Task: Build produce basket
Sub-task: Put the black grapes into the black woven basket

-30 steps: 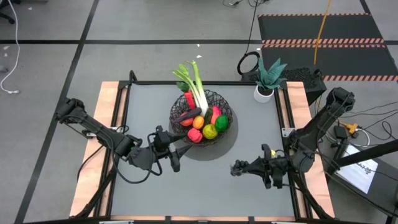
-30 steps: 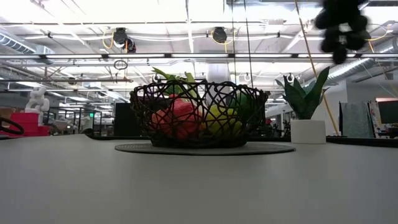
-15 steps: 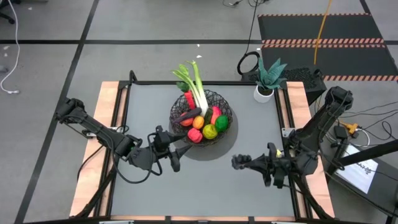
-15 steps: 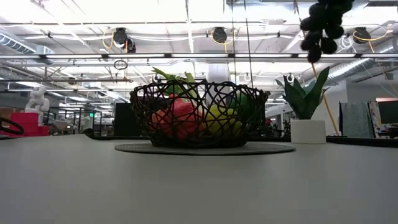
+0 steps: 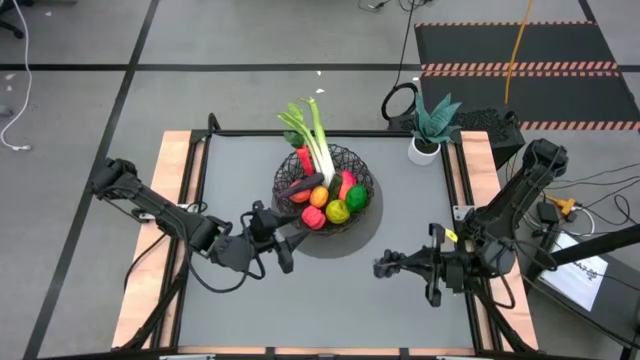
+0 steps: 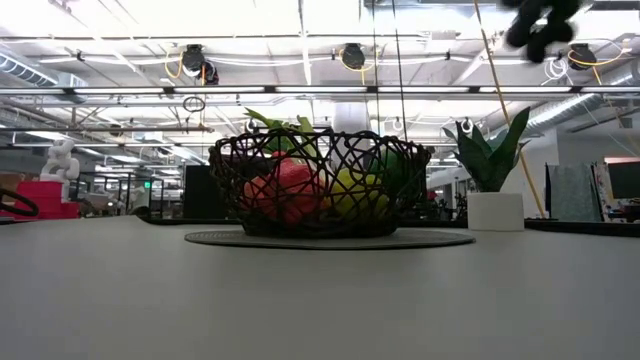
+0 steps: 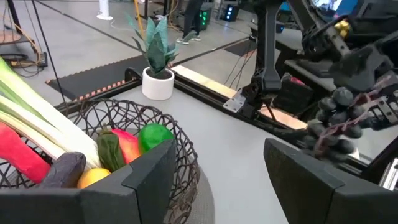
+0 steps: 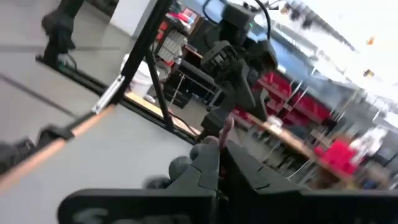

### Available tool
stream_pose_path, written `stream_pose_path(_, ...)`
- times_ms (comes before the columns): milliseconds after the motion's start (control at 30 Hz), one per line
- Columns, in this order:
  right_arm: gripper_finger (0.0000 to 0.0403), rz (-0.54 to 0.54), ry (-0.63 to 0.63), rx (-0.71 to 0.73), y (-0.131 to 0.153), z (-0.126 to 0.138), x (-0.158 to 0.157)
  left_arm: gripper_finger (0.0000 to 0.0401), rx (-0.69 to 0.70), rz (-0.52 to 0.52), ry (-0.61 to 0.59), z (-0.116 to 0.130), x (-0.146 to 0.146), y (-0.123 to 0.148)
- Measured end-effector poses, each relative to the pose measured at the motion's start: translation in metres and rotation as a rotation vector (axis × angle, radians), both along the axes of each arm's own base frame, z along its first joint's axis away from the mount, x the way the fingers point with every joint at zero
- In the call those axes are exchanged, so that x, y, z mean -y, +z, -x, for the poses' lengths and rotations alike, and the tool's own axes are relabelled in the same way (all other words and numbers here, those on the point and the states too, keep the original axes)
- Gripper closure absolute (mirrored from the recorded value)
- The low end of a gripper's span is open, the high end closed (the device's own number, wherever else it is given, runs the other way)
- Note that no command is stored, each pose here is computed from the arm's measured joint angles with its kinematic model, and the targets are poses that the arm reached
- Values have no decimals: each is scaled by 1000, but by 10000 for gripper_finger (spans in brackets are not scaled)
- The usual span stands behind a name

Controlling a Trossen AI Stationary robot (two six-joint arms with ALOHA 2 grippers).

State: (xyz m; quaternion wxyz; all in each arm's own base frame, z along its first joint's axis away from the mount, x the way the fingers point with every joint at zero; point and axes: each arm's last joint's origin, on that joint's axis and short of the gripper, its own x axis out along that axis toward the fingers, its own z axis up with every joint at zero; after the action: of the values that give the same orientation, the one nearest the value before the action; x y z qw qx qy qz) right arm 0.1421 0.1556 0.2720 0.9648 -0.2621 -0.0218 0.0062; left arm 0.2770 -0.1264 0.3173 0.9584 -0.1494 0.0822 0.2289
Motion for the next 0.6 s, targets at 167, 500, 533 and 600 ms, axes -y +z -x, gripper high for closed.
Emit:
stream_pose_path(167,399,-239,-12,-3,0,-4,3,158,-7,-3,1,-1,0,-2)
stream_pose_path(500,398,-626,138,28,8,-13,8,158,14,7,-3,-1,2,0)
stream_pose_path(533,398,-662,179,30,10,-13,8,158,16,7,-3,-1,2,0)
stream_pose_path(600,398,-722,249,34,13,-13,8,158,18,7,-4,-1,2,1)
